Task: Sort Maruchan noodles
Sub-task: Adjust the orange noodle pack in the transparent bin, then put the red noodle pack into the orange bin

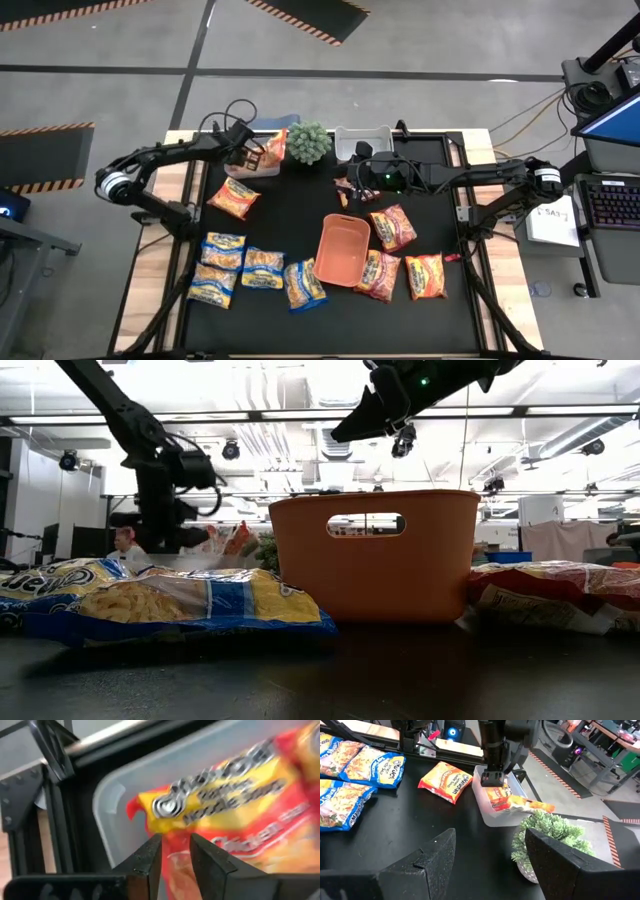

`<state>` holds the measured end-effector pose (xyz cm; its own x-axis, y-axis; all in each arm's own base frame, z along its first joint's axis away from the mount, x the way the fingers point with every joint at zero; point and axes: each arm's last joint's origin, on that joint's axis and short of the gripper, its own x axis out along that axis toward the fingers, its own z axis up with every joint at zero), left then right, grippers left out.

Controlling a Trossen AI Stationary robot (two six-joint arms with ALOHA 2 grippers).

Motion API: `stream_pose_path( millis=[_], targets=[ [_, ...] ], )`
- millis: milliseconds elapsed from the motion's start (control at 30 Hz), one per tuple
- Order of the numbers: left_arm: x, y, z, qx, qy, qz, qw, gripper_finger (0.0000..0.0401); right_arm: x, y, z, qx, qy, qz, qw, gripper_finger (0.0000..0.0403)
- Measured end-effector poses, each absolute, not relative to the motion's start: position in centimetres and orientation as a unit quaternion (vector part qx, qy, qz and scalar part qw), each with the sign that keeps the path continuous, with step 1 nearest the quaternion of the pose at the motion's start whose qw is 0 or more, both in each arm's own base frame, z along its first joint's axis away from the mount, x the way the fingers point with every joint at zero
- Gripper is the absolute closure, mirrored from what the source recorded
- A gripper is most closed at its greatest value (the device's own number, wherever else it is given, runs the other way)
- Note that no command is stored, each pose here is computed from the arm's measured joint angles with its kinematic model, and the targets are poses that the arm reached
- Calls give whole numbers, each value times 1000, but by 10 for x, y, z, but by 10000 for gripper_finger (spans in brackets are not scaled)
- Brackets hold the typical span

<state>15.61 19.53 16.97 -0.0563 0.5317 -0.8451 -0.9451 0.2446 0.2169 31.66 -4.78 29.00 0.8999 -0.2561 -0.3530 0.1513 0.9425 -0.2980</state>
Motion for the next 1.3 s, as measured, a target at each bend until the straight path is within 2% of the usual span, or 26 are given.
stream_pose_path(
  millis=[100, 233, 400, 533, 700, 833, 1000, 1100, 1300],
  targets=[
    [153, 191, 185, -224, 435, 567, 663, 312, 317, -48, 290, -133, 195, -106, 966, 175],
    [153, 177, 212, -232, 399, 522, 717, 311, 317, -48, 291, -132, 193, -106, 966, 175],
    [160, 145, 241, -235, 351, 416, 805, 311, 317, -48, 293, -107, 187, -112, 970, 175],
    [170, 111, 255, -195, 332, 342, 857, 311, 317, -48, 292, -63, 188, -116, 973, 175],
    [184, 61, 256, -137, 323, 222, 910, 311, 312, -46, 279, 33, 241, -123, 962, 175],
    [190, 20, 249, -85, 336, 117, 931, 311, 305, -43, 269, 168, 299, -114, 932, 175],
    [192, -18, 247, -46, 342, 25, 938, 311, 288, -47, 268, 279, 408, -163, 853, 175],
    [194, -31, 248, -23, 327, 20, 944, 311, 277, -56, 266, 301, 447, -214, 815, 175],
    [193, -35, 250, -1, 313, 43, 949, 311, 260, -86, 246, 317, 466, -263, 783, 181]
  ],
)
